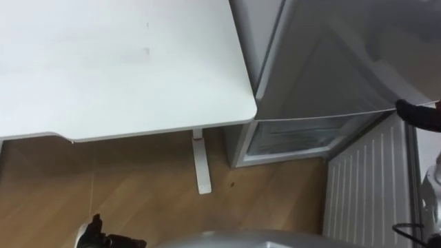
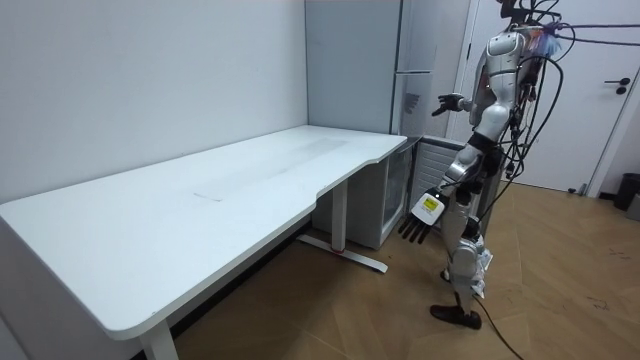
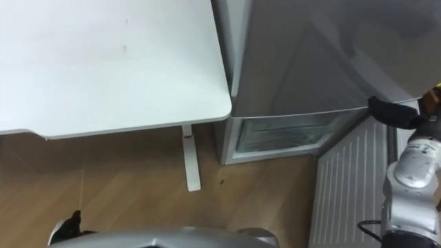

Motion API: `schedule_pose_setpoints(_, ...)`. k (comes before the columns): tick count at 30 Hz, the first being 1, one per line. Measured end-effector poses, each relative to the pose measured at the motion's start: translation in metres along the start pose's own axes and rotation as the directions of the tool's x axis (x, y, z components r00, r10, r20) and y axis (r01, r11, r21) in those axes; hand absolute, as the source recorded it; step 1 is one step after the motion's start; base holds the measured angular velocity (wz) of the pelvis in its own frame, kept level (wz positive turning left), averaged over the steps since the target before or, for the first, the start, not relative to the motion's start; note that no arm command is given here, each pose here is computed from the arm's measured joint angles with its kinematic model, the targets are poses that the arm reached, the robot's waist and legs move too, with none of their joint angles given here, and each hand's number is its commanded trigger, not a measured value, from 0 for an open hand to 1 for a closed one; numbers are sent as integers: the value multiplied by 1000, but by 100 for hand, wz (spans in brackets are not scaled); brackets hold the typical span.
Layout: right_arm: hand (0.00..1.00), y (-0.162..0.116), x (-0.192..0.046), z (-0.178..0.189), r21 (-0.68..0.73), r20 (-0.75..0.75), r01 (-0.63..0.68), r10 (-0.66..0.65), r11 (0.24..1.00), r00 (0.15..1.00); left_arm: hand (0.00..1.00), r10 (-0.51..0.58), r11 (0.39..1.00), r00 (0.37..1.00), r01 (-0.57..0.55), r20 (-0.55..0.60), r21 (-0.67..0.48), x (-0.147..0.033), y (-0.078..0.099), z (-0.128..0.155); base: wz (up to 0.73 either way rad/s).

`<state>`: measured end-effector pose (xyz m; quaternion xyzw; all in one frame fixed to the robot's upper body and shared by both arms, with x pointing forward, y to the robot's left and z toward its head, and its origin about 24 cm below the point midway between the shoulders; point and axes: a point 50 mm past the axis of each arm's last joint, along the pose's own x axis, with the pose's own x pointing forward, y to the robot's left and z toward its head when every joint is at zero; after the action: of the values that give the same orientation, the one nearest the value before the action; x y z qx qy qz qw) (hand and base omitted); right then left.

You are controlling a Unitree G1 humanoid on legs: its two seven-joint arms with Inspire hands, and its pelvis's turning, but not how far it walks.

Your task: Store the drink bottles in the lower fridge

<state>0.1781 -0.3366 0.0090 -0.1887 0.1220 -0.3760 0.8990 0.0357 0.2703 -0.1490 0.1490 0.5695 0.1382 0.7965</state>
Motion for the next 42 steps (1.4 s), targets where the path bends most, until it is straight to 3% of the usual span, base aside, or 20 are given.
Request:
schedule_pose_setpoints(12, 0, -23, -10, -42, 29, -211, 110, -102, 993, 972, 0, -7, 999, 1000, 8, -8, 35, 1, -4, 6, -6)
schedule_pose_setpoints(17, 0, -39, -15, -69, 19, -344, 215, -195, 976, 918, 0, -9, 999, 1000, 10, -27, 35, 1, -4, 4, -3)
schedule_pose_setpoints(24, 0, -57, -17, -79, 60, -424, 338, -283, 939, 860, 0, -23, 999, 999, 25, -43, 33, 1, -4, 2, 0)
schedule_pose_setpoints(28, 0, -71, -22, -92, 83, -495, 421, -330, 903, 804, 0, 4, 1000, 999, -4, -38, -3, 0, 4, 1, -2)
schedule_pose_setpoints(38, 0, -70, -49, -137, 119, -704, 459, -251, 881, 665, 0, 11, 1000, 999, -11, -31, -5, -1, 7, 1, -4)
schedule_pose_setpoints(42, 0, -61, -55, -144, 199, -738, 445, -165, 873, 655, 0, 4, 1000, 999, -4, -38, -4, 0, 5, 2, -1)
